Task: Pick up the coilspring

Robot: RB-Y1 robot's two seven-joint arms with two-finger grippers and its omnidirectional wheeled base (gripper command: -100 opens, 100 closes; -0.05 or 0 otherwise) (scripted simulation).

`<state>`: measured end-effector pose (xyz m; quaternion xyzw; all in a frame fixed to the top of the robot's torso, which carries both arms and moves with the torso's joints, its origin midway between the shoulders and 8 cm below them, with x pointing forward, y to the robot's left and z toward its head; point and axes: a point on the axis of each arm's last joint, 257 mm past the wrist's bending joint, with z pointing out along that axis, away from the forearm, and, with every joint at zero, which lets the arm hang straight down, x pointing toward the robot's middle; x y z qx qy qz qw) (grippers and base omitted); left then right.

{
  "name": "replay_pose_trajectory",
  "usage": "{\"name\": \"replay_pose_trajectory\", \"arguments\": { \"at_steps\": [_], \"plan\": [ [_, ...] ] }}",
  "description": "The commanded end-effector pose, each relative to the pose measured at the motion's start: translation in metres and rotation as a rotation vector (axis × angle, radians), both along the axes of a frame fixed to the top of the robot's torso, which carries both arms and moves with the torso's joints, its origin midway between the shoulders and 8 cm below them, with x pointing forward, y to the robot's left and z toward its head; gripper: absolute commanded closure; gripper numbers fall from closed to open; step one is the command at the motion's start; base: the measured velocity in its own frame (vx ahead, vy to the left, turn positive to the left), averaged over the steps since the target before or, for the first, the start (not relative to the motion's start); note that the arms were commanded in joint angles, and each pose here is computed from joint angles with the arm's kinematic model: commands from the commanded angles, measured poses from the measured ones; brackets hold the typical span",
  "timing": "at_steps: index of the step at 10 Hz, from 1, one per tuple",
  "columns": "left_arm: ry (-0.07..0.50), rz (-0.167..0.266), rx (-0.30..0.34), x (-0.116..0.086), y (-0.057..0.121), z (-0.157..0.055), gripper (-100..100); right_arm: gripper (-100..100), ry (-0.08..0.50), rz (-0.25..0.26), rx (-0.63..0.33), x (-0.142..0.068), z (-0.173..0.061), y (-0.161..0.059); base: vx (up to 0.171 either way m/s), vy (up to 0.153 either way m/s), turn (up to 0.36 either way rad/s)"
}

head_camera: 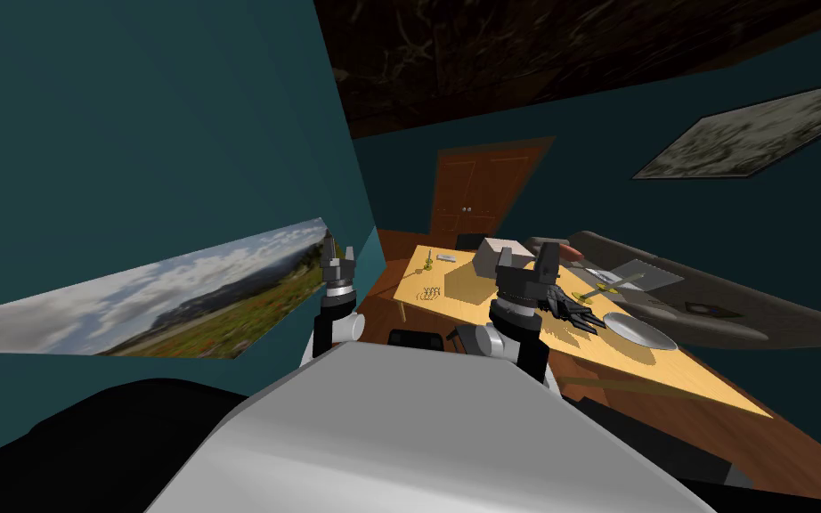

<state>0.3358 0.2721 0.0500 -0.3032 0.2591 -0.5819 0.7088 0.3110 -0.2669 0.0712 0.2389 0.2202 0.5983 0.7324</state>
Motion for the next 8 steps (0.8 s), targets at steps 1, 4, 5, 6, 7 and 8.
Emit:
{"name": "replay_pose_trajectory", "arguments": {
  "at_steps": [1,4,5,6,7,8],
  "plan": [
    [0.000,0.000,0.000,0.000,0.000,0.000,0,-100,0.039,-0.006,-0.080,0.010,-0.011,0.009,-0.004,0.032,0.038],
    [0.000,0.000,0.000,0.000,0.000,0.000,0,-100,0.118,-0.040,-0.217,0.031,-0.038,0.018,-0.004,0.066,0.053],
    [0.000,0.000,0.000,0.000,0.000,0.000,0,-100,0.120,-0.045,-0.234,0.031,-0.039,0.021,-0.001,0.056,0.012],
    [0.000,0.000,0.000,0.000,0.000,0.000,0,-100,0.152,-0.063,-0.283,0.040,-0.051,0.022,0.008,0.054,0.037],
    [0.000,0.000,0.000,0.000,0.000,0.000,0,-100,0.153,-0.067,-0.296,0.040,-0.052,0.024,0.004,0.039,0.024],
    [0.000,0.000,0.000,0.000,0.000,0.000,0,-100,0.188,-0.087,-0.348,0.049,-0.066,0.025,-0.002,0.046,0.056]
  ]
}}
